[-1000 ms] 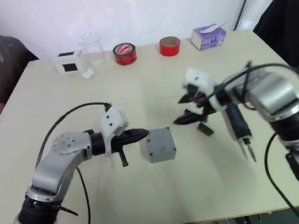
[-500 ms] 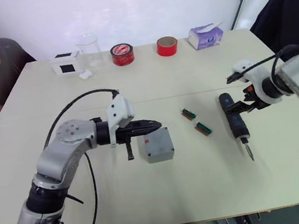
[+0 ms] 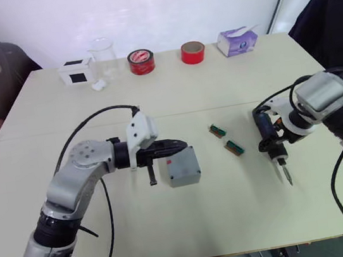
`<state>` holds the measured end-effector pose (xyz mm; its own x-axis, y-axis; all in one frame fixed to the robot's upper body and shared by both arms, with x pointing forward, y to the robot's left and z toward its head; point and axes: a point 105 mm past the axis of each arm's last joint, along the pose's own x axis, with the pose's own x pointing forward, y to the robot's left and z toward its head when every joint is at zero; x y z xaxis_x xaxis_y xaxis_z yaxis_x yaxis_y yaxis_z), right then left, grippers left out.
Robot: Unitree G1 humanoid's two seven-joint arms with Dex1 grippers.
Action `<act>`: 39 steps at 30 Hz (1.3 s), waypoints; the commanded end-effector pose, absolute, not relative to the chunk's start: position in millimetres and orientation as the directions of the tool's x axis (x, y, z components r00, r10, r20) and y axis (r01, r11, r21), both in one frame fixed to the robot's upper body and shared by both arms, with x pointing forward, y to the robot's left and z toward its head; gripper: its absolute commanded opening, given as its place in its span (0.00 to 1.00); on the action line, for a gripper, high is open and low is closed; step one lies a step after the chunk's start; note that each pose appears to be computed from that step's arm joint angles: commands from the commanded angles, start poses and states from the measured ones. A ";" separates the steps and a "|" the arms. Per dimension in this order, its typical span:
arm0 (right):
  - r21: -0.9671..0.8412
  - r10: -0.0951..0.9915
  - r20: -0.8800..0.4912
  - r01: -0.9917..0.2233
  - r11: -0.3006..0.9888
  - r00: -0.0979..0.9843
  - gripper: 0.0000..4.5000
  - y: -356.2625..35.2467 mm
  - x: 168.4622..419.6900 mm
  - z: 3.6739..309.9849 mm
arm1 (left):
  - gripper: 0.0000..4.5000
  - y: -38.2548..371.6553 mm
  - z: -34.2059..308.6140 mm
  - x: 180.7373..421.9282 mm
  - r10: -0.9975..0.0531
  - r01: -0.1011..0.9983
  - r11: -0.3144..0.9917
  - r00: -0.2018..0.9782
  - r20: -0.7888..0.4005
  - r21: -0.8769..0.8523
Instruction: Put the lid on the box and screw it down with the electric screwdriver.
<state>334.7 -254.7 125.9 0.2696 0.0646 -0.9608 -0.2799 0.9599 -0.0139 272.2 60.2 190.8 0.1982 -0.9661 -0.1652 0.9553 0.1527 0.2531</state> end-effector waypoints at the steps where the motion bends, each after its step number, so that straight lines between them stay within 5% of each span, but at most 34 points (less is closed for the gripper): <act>1: -0.018 0.058 -0.957 -0.258 0.966 0.284 0.99 -259.1 341.3 125.0 | 0.00 60.3 201.9 268.0 -0.970 0.941 0.152 0.201 -0.135 0.304; 10: 0.000 0.077 -0.943 -0.229 0.973 0.325 0.42 -258.4 347.3 141.5 | 0.00 63.0 200.5 274.3 -0.966 0.939 0.163 0.215 -0.146 0.303; 15: -0.068 0.070 -0.890 -0.283 0.957 0.450 0.41 -257.0 355.2 173.9 | 0.00 72.1 196.8 282.4 -0.957 0.938 0.171 0.231 -0.176 0.302; 20: -0.038 0.324 -0.691 -0.480 0.876 0.647 0.41 -213.4 360.4 230.9 | 0.00 83.2 187.1 292.9 -0.941 0.938 0.181 0.252 -0.224 0.295; 23: -0.071 0.636 -0.301 -0.682 0.728 0.710 0.41 -159.7 351.5 281.8 | 0.00 82.2 179.2 293.6 -0.938 0.947 0.165 0.237 -0.252 0.275; 25: -0.140 0.732 -0.040 -0.729 0.670 0.680 0.41 -140.2 334.3 305.1 | 0.00 80.1 175.5 293.9 -0.938 0.953 0.153 0.223 -0.264 0.261; 31: -0.164 0.758 0.271 -0.748 0.643 0.593 0.41 -106.4 313.7 303.5 | 0.00 73.8 167.6 296.9 -0.942 0.966 0.127 0.189 -0.279 0.226; 39: -0.203 0.785 0.321 -0.771 0.603 0.530 0.41 -81.1 290.9 271.2 | 0.00 65.2 143.9 304.2 -0.923 0.974 0.131 0.187 -0.336 0.182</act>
<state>309.3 -92.2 254.8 0.5947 0.7685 0.2361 -0.7693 0.6292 -0.1107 301.9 69.0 144.8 0.1842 -0.9286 -0.3221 0.9775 0.1389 0.1586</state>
